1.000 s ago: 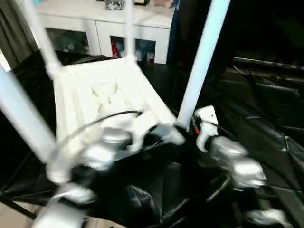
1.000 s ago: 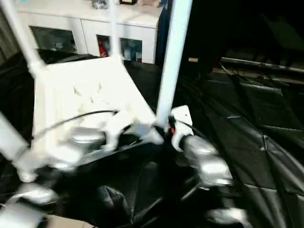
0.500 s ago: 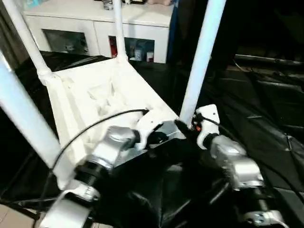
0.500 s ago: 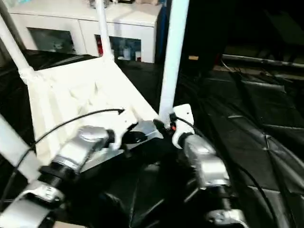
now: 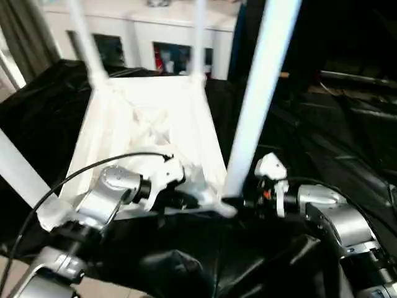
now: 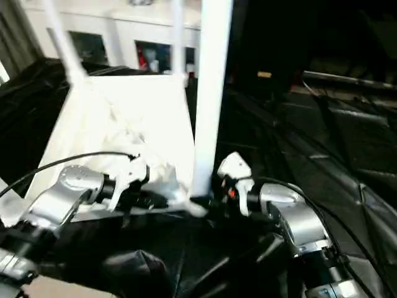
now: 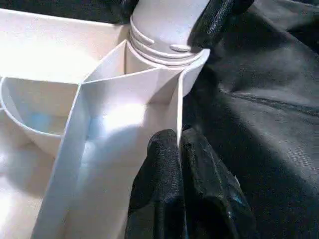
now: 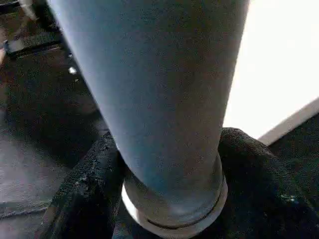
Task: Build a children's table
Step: Rotate leg to tighten
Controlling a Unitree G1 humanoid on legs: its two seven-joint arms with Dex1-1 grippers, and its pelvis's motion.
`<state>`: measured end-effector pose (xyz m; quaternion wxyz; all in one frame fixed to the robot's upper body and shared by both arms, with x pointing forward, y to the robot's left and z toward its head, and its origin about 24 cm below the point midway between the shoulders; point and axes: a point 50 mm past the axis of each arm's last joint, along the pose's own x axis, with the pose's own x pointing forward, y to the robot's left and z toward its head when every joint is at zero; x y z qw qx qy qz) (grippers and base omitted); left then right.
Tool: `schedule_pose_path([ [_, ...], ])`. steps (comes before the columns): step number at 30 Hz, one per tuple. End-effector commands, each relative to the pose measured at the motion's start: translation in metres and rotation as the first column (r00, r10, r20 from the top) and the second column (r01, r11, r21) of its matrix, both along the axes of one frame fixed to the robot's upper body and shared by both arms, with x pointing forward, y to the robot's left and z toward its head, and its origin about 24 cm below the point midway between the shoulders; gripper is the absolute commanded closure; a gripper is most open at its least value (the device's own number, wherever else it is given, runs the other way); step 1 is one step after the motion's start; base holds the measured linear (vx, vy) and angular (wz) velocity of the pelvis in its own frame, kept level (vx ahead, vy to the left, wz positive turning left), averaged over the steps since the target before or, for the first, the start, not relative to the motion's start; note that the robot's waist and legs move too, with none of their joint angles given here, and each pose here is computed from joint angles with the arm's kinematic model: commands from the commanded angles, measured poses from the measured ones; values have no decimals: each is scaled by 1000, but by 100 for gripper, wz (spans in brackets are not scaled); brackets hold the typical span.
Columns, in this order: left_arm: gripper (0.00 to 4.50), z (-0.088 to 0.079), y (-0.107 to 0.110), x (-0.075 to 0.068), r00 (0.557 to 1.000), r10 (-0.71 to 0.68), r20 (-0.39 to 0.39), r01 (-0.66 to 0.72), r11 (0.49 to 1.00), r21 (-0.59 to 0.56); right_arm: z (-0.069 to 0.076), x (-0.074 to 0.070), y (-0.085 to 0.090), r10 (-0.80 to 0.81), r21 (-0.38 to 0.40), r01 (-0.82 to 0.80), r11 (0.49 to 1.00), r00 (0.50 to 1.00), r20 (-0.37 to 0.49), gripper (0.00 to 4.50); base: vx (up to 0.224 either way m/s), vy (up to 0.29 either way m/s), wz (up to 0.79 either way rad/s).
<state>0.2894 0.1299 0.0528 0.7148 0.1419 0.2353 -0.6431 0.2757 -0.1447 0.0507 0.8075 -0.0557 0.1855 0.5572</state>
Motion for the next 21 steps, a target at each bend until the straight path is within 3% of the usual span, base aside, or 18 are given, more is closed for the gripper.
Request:
schedule_pose_path([
  [1, 450, 1, -14, -8, 997, -78, -26, 77, 996, -48, -6, -5, 8, 59, 2, -59, 998, 997, -46, 177, 0, 0, 0],
  [3, 450, 1, -14, -8, 997, -74, -27, 73, 996, -49, -6, -5, 10, 70, 5, -70, 998, 996, -54, 177, 0, 0, 0],
  [5, 450, 0, -13, -7, 998, -65, -21, 64, 997, -41, -7, -4, 12, 80, 5, -80, 997, 995, -58, 204, 0, 0, 0],
  [12, 450, 0, -11, -5, 999, -46, -16, 45, 998, -35, -7, -2, 14, 63, 12, -62, 998, 997, -51, 212, 0, 0, 0],
  [16, 450, -3, -17, 9, 996, 90, 26, -90, 996, -9, -16, 6, 14, -121, 7, 121, 993, 992, -28, 213, 0, 0, 0],
  [18, 450, -4, -25, 20, 979, 196, 62, -196, 981, 0, -27, 16, 13, -332, -13, 332, 943, 943, -35, 216, 0, 0, 0],
  [21, 450, -4, -32, 28, 959, 269, 86, -270, 963, 2, -35, 24, 15, -476, -27, 475, 880, 878, -53, 233, 0, 0, 0],
])
